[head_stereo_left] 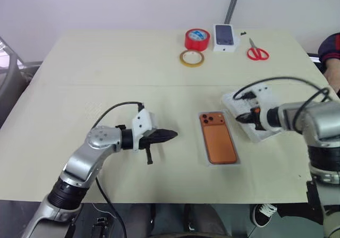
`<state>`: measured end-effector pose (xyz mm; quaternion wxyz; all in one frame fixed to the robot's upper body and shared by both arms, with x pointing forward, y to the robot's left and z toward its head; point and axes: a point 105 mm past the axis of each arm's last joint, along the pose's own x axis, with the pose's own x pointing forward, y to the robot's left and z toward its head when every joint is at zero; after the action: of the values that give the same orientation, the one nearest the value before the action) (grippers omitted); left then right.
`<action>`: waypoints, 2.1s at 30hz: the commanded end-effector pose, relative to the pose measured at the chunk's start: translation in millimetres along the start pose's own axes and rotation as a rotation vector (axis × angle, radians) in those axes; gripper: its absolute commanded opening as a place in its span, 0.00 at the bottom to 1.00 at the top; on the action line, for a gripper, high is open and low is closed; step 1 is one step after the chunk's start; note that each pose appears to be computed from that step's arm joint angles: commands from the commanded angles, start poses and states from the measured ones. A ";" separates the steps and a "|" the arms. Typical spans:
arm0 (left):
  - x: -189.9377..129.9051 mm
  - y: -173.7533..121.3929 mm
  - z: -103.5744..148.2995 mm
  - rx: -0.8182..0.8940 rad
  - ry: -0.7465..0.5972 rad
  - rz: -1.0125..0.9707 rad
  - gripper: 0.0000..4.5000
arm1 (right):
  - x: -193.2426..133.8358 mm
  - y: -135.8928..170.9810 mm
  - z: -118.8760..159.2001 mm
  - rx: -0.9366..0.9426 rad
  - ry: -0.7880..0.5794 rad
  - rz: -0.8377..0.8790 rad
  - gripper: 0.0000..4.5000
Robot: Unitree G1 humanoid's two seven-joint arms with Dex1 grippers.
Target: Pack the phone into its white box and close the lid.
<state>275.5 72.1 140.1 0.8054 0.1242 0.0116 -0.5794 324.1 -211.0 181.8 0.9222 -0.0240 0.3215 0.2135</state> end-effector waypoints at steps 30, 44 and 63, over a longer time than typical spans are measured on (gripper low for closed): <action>58.9 3.8 17.5 0.050 -0.074 -0.053 0.00 | -15.4 76.6 11.4 0.215 -0.159 0.235 0.78; 60.0 20.7 29.2 0.007 -0.099 0.029 0.00 | -22.8 37.1 -10.8 -0.302 -0.035 -0.013 0.01; 61.6 -18.6 -23.1 -0.017 0.209 -0.179 0.00 | -3.8 39.6 -51.3 -0.475 0.075 0.062 0.01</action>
<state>279.9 20.5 98.9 0.7464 0.1629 0.1327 -0.6314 277.0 -192.6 142.3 0.8723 -0.2275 0.3142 0.2976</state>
